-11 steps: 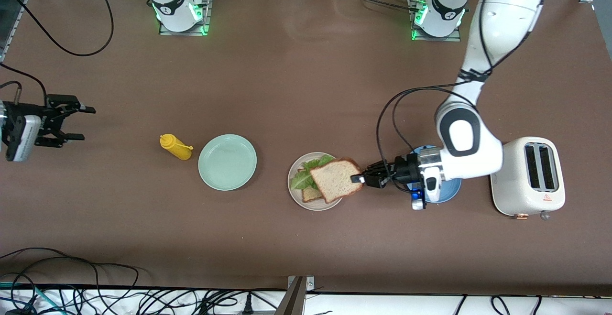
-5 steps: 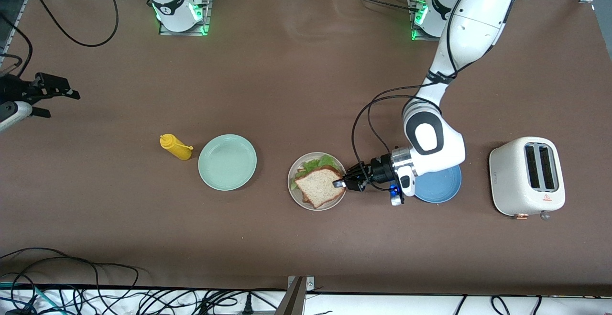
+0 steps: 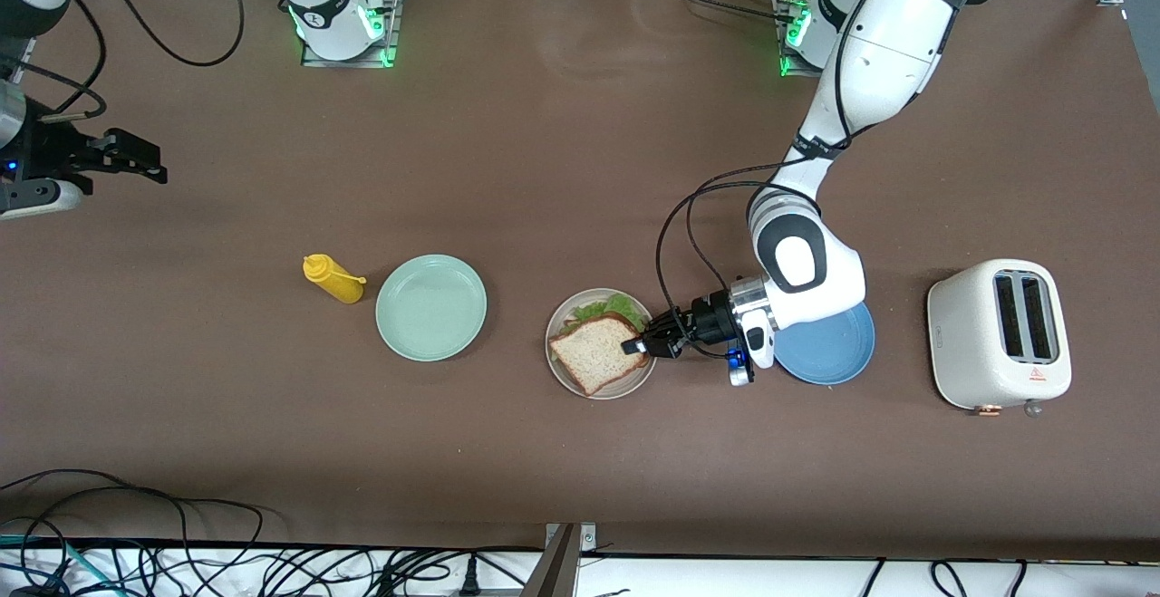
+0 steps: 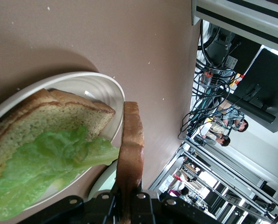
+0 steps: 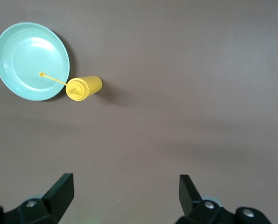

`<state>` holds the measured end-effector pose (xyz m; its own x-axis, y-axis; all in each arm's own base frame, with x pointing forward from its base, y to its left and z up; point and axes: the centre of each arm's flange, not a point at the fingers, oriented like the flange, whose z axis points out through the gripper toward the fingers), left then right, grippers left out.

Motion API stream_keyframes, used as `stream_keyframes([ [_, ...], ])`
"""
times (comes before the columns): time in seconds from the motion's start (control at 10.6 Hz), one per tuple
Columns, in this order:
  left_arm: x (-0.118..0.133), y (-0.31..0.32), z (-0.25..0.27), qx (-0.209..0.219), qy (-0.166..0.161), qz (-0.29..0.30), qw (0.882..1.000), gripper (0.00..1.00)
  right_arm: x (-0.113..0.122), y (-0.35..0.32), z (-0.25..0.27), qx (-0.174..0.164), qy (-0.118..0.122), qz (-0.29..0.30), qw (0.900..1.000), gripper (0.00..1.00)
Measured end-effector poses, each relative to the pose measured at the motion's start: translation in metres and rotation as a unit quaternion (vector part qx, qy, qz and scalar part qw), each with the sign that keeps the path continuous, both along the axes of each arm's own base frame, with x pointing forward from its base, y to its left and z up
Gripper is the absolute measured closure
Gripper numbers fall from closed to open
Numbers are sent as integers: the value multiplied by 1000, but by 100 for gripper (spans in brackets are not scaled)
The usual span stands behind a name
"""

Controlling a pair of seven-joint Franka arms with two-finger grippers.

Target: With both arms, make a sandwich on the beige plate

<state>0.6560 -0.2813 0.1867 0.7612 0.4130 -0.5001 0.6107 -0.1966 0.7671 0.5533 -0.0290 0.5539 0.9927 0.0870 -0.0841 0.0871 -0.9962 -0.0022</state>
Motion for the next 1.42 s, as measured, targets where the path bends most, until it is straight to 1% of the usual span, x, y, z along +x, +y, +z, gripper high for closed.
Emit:
stream_keyframes([
  [0.09, -2, 1, -6, 9, -21, -12, 1000, 86, -5, 9, 9, -2, -7, -25, 1000, 0],
  [0.19, -6, 4, -13, 22, -51, -29, 998, 85, -9, 16, 16, -4, -13, -39, 999, 0],
  [0.28, -9, 9, -20, 37, -76, -47, 995, 77, -10, 19, 21, -4, -17, -42, 999, 0],
  [0.38, -11, 14, -24, 55, -91, -67, 992, 61, -9, 19, 25, -4, -21, -42, 999, 0],
  [0.57, -5, 28, -19, 87, -104, -96, 986, 34, -2, 24, 33, -4, -28, -38, 999, 0],
  [0.76, 2, 39, 2, 121, -95, -120, 981, 7, 2, 39, 34, -4, -29, -25, 999, 0],
  [0.85, 5, 45, 18, 140, -88, -135, 977, 0, 3, 40, 33, -4, -28, -24, 999, 0],
  [1.04, 12, 59, 43, 166, -85, -150, 971, 0, 5, 37, 30, -3, -25, -27, 999, 0],
  [1.23, 17, 76, 55, 197, -96, -164, 962, 0, 6, 27, 27, 19, -21, -44, 999, 0],
  [1.32, 20, 88, 60, 220, -98, -174, 955, 0, 6, 20, 26, 24, -20, -51, 998, 0],
  [1.42, 23, 103, 69, 248, -99, -190, 945, 0, 6, 18, 27, 26, -20, -54, 998, 0],
])
